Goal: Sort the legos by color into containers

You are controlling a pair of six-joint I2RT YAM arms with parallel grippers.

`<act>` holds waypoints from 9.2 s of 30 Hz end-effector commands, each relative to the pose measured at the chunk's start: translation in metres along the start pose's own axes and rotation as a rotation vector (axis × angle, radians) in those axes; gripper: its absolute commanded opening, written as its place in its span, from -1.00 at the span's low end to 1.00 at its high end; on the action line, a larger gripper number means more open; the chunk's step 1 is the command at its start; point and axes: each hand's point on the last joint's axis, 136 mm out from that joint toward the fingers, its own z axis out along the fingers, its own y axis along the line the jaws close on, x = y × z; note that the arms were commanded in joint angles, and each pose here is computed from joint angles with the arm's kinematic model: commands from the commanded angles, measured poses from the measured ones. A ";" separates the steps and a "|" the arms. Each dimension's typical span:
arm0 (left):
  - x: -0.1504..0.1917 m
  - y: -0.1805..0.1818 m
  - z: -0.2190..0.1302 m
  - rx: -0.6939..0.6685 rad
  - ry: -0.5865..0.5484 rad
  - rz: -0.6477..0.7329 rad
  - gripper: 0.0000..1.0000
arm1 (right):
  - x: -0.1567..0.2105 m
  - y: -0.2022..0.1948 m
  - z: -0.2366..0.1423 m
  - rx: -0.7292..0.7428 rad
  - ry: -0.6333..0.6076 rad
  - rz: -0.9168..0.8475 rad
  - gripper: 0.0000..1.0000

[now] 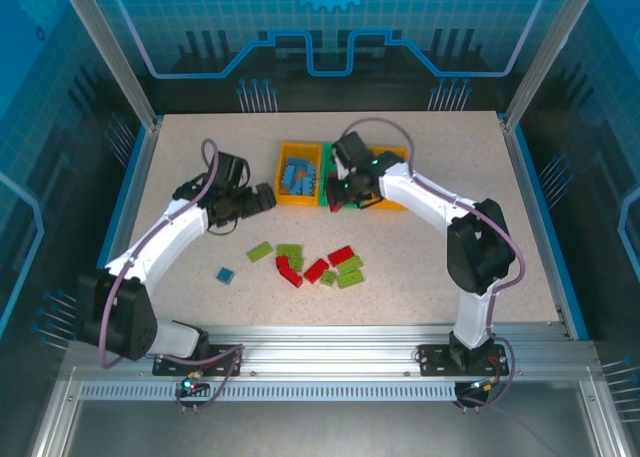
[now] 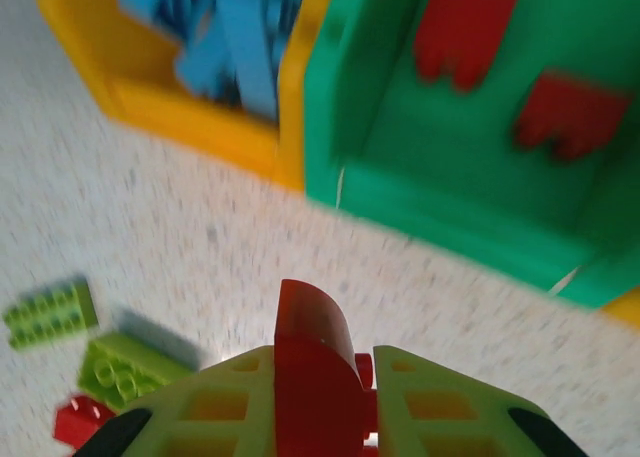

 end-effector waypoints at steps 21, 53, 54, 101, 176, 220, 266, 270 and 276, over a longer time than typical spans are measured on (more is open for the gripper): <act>0.140 0.109 0.002 -0.240 0.226 -0.216 0.90 | -0.065 -0.066 0.058 0.229 0.050 0.065 -0.21; 0.134 0.131 0.049 -0.257 0.235 -0.555 0.42 | -0.070 -0.046 -0.025 0.151 -0.113 0.098 0.40; 0.134 0.131 0.051 -0.256 0.236 -0.552 0.33 | -0.065 -0.051 -0.027 0.168 -0.113 0.098 0.40; -0.112 -0.149 0.094 0.284 0.028 0.158 -0.15 | 0.145 -0.045 -0.021 0.102 0.145 0.085 0.45; -0.044 -0.098 0.041 0.244 0.034 0.067 0.97 | 0.147 -0.068 -0.051 0.211 0.140 -0.062 0.18; 0.123 -0.044 0.072 -0.039 0.373 0.233 0.97 | -0.025 -0.140 -0.028 0.265 0.069 0.111 0.68; 0.014 -0.240 0.078 0.358 0.240 0.233 0.26 | 0.108 -0.174 -0.053 0.185 0.013 0.290 0.80; 0.017 -0.229 0.073 0.339 0.224 0.233 0.31 | 0.109 -0.170 -0.032 0.146 0.078 0.367 0.76; 0.022 -0.200 0.064 0.279 0.203 0.243 0.52 | 0.117 -0.179 -0.015 0.202 0.159 0.464 0.69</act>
